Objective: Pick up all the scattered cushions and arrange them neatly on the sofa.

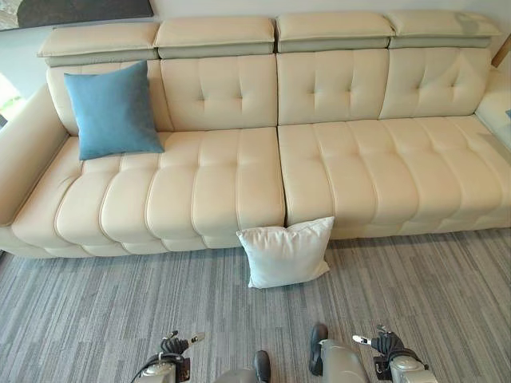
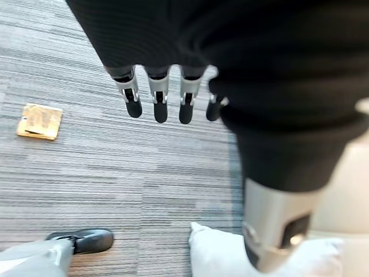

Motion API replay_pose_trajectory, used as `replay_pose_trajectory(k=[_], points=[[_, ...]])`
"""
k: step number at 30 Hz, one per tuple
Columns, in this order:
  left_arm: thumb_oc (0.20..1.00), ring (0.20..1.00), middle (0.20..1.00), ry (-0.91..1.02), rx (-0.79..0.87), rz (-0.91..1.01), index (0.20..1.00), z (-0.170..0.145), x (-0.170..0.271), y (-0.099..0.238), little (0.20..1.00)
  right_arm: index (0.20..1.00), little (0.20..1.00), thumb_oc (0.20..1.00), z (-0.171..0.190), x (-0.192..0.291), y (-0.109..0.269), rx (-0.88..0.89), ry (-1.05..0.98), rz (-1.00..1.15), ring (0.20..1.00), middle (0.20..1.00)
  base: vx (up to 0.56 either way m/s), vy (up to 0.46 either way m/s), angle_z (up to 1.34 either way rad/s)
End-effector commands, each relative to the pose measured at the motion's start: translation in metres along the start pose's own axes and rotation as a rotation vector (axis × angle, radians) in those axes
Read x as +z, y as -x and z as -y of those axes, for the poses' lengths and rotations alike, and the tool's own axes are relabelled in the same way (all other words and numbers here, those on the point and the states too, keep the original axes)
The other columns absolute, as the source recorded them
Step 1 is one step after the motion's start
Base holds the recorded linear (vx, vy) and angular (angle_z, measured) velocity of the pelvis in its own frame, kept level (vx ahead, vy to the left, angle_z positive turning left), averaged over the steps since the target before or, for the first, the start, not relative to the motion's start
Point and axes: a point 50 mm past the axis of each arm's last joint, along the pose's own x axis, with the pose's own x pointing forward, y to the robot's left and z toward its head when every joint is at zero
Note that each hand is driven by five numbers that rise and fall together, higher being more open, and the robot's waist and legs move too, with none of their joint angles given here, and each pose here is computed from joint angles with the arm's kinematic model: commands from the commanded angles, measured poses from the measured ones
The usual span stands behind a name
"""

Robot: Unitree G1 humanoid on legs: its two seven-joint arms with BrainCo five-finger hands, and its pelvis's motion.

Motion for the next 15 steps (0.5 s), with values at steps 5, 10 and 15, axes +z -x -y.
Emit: replay_pose_trajectory(k=[5, 10, 15], points=[[1.000, 1.000, 1.000, -0.069, -0.012, 0.096, 1.000, -0.003, 0.016, 0.001, 1.000, 1.000, 1.000, 1.000, 0.028, -0.012, 0.000, -0.085, -0.012, -0.038, 1.000, 1.000, 0.46, -0.188, -0.02], [1.000, 1.000, 1.000, 0.043, -0.031, 0.059, 1.000, 0.009, 0.006, 0.003, 1.000, 1.000, 1.000, 1.000, 0.036, -0.005, -0.001, -0.096, -0.001, -0.015, 1.000, 1.000, 0.37, -0.268, 0.24], [1.000, 1.000, 1.000, 0.085, -0.053, 0.075, 1.000, 0.018, 0.012, 0.004, 1.000, 1.000, 1.000, 1.000, 0.038, 0.005, -0.002, -0.101, 0.020, 0.015, 1.000, 1.000, 0.19, -0.181, -0.12]])
